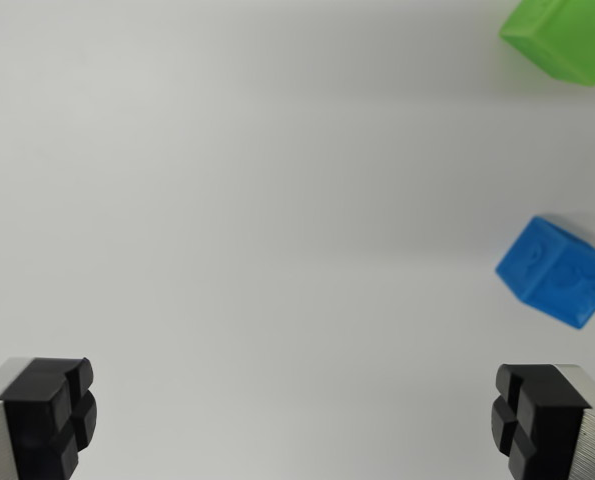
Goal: Stack cube
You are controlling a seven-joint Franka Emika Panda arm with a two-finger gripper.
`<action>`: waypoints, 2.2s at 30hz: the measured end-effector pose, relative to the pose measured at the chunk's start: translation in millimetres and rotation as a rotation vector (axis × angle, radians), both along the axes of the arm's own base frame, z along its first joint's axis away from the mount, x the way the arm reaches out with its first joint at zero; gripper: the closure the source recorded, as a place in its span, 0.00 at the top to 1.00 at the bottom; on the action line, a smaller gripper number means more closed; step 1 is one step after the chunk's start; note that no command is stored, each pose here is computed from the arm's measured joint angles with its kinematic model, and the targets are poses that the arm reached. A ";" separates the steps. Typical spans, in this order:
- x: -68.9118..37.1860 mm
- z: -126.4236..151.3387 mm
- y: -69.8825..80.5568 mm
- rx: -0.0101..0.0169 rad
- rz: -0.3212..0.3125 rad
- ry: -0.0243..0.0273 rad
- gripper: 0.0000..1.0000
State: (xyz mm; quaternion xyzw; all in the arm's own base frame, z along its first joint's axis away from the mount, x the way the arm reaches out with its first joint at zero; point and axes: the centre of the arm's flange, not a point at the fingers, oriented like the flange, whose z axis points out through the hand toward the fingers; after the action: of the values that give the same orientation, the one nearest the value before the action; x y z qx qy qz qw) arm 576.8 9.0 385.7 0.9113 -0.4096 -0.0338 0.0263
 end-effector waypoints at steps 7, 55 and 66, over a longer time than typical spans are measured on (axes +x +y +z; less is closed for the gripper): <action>0.0 0.0 0.0 0.0000 0.000 0.0000 1.00; 27.1 -55.7 -69.6 -0.0036 -0.203 -0.0302 1.00; 39.5 -79.5 -100.3 -0.0035 -0.296 -0.0450 1.00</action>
State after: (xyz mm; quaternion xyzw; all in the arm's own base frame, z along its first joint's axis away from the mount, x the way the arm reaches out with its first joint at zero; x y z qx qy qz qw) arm 616.3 -91.3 306.2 0.8414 -0.5399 -0.0162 0.0134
